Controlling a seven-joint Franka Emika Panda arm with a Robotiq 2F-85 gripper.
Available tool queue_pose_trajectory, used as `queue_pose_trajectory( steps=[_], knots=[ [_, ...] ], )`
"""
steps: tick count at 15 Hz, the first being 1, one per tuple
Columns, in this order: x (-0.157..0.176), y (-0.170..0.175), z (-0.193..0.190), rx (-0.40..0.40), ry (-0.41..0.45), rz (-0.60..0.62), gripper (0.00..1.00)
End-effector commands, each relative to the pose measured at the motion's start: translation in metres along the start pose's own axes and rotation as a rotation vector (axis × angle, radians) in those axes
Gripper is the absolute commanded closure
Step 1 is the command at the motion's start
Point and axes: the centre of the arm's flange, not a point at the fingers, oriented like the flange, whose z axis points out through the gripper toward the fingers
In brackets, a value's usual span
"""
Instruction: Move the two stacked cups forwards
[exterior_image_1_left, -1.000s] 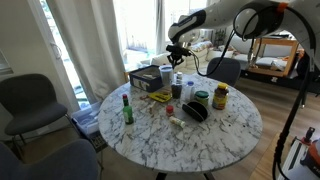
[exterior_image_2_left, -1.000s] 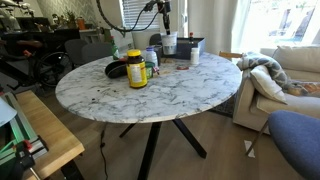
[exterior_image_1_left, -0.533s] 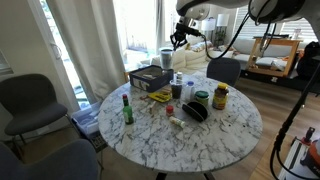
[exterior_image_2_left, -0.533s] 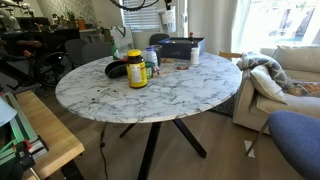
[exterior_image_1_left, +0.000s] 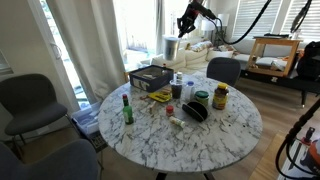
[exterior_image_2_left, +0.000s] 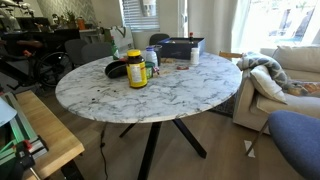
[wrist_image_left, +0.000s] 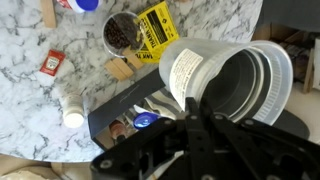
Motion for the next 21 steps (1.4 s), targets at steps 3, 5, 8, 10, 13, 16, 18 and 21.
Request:
queue_pose_trajectory(
  steps=[3, 5, 8, 10, 13, 16, 18, 21],
  knots=[
    [-0.106, 0.023, -0.022, 0.052, -0.110, -0.186, 0.99],
    [-0.062, 0.015, -0.024, 0.025, -0.099, -0.167, 0.95],
    [-0.086, 0.022, -0.029, 0.026, -0.118, -0.213, 0.95],
    [-0.090, 0.022, -0.028, 0.028, -0.122, -0.218, 0.95],
    [-0.119, -0.025, -0.032, 0.061, -0.111, -0.359, 0.99],
    [-0.156, -0.088, -0.028, 0.126, -0.148, -0.519, 0.99],
    [-0.190, -0.132, -0.023, 0.147, -0.193, -0.603, 0.99],
    [-0.247, -0.157, -0.001, 0.092, -0.331, -0.637, 0.99]
  ],
)
